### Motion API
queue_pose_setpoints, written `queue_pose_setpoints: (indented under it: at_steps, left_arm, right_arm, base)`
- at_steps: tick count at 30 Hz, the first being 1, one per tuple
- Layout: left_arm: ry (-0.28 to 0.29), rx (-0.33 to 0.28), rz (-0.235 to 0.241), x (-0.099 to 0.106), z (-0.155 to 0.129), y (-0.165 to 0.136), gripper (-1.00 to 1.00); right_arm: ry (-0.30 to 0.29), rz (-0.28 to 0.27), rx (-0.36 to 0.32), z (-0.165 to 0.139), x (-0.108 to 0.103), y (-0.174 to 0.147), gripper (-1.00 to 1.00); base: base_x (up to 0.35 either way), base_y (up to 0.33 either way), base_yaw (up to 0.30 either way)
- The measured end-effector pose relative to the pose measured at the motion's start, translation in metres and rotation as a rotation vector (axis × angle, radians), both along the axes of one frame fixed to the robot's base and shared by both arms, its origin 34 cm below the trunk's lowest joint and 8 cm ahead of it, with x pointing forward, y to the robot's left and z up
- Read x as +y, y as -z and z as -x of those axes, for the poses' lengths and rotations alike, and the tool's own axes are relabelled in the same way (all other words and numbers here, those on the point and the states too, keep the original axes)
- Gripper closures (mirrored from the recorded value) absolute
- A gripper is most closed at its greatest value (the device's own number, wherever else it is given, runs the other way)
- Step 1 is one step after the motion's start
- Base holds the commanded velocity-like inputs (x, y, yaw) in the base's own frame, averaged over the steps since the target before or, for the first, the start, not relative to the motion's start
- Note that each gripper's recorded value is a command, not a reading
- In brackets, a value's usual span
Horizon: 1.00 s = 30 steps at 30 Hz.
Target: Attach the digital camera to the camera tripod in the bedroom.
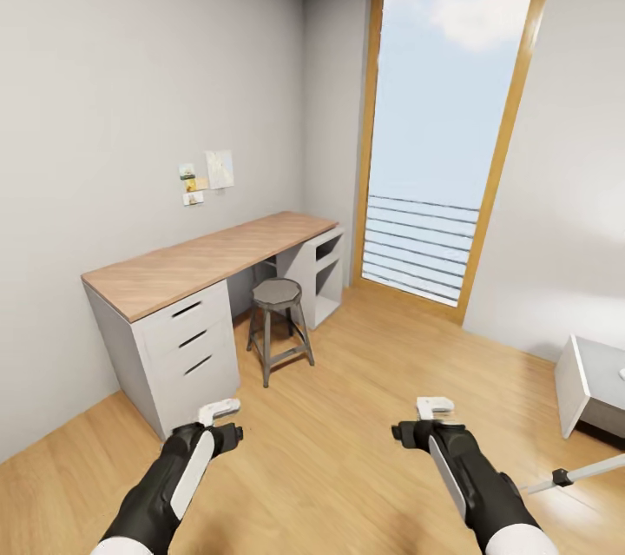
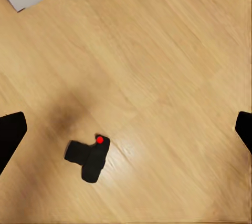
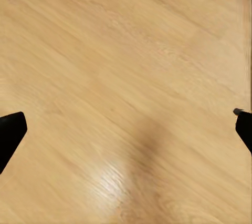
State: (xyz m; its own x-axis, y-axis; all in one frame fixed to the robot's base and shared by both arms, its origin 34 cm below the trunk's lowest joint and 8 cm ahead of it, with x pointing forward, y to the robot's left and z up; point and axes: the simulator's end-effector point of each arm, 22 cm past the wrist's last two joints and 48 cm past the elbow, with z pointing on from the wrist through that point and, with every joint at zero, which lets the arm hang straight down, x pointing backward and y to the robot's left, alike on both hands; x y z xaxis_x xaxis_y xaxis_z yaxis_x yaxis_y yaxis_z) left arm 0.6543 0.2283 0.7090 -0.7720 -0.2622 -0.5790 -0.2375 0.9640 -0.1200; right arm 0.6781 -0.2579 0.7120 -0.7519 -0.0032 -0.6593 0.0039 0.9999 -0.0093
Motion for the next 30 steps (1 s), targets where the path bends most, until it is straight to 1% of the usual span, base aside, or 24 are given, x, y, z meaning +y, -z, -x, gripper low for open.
queue_pose_setpoints:
  at_steps: [1,3,6,8,13,16,19,20,25,30]
  left_arm:
    - [0.010,0.008,0.006,-0.012,0.000,0.000,-1.00]
    - [0.022,0.022,0.003,-0.021,0.002,0.003,-1.00]
    - [0.045,0.046,-0.012,-0.031,0.007,0.010,-1.00]
    - [0.054,0.049,-0.015,-0.034,0.008,0.011,-1.00]
    - [0.067,0.045,-0.017,-0.042,0.007,0.009,-1.00]
    - [0.081,0.028,-0.016,-0.052,0.003,0.002,-1.00]
    - [0.106,0.013,-0.018,-0.064,0.001,-0.005,-1.00]
    - [0.125,0.004,-0.020,-0.072,0.000,-0.008,-1.00]
    - [0.173,-0.020,-0.031,-0.091,-0.003,-0.018,-1.00]
    - [0.187,-0.031,-0.034,-0.096,-0.004,-0.022,-1.00]
  right_arm:
    - [0.000,0.000,-0.038,-0.009,0.000,-0.015,-1.00]
    - [0.001,0.002,-0.076,-0.017,0.000,-0.030,-1.00]
    - [0.002,0.009,-0.117,-0.025,-0.002,-0.048,-1.00]
    - [0.004,0.010,-0.128,-0.027,-0.003,-0.053,-1.00]
    - [0.006,0.010,-0.140,-0.030,-0.005,-0.059,-1.00]
    - [0.008,0.009,-0.142,-0.030,-0.006,-0.060,-1.00]
    - [0.009,0.008,-0.143,-0.030,-0.008,-0.061,-1.00]
    - [0.009,0.008,-0.143,-0.030,-0.008,-0.061,-1.00]
    - [0.010,0.008,-0.142,-0.030,-0.009,-0.061,-1.00]
    - [0.010,0.006,-0.137,-0.029,-0.009,-0.059,-1.00]
  base:
    - [0.000,0.000,0.000]
    - [0.000,0.000,0.000]
    - [0.000,0.000,0.000]
    - [0.000,0.000,0.000]
    - [0.000,0.000,0.000]
    - [0.000,0.000,0.000]
    - [0.000,0.000,0.000]
    - [0.000,0.000,0.000]
    - [0.000,0.000,0.000]
    - [0.000,0.000,0.000]
